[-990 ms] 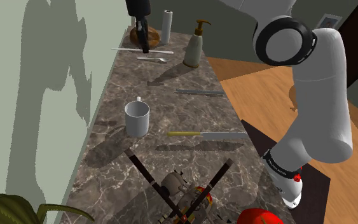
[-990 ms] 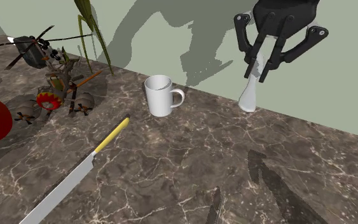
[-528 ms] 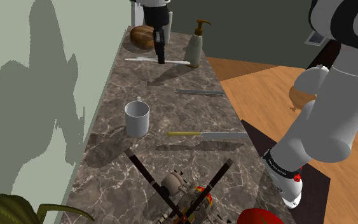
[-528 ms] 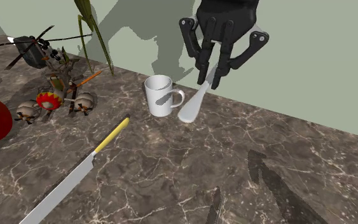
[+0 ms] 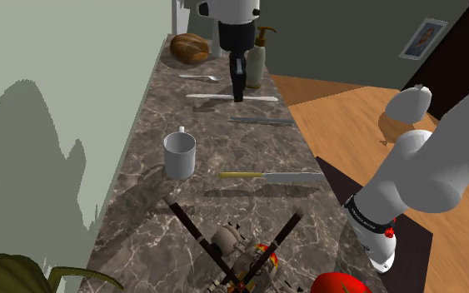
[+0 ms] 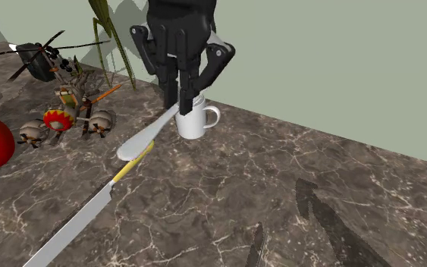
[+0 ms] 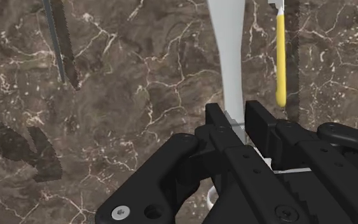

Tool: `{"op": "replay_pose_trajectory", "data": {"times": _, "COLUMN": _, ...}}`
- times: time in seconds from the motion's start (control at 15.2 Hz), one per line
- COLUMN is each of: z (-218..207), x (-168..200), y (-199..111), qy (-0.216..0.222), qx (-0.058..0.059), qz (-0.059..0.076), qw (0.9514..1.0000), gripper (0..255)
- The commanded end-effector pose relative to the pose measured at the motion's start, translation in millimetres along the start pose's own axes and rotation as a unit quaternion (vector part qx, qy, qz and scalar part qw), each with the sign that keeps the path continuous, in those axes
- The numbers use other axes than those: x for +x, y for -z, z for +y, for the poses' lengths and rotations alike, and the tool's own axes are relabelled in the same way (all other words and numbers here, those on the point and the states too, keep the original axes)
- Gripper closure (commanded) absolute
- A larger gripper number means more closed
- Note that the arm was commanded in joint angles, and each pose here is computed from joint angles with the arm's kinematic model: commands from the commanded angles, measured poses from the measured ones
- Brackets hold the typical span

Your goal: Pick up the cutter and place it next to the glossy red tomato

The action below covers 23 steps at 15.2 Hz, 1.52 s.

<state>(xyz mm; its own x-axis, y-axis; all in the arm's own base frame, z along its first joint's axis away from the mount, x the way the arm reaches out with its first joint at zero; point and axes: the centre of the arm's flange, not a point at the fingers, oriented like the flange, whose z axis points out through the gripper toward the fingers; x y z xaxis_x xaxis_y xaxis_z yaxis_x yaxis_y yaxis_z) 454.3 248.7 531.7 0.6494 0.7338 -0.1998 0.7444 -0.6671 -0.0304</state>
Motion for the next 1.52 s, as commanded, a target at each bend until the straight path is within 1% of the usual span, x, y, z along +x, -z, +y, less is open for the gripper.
{"op": "replay_pose_trajectory", "data": {"times": 0.0, "z": -20.7, "x": -15.6, "y": -5.5, "qy": -0.001, "qx": 0.000, "qz": 0.000, "qw": 1.0000, "gripper": 255}}
{"op": "replay_pose_trajectory", "data": {"times": 1.45, "z": -240.2, "x": -200.6, "y": -49.6, "qy": -0.001, "qx": 0.000, "qz": 0.000, "qw": 1.0000, "gripper": 255}}
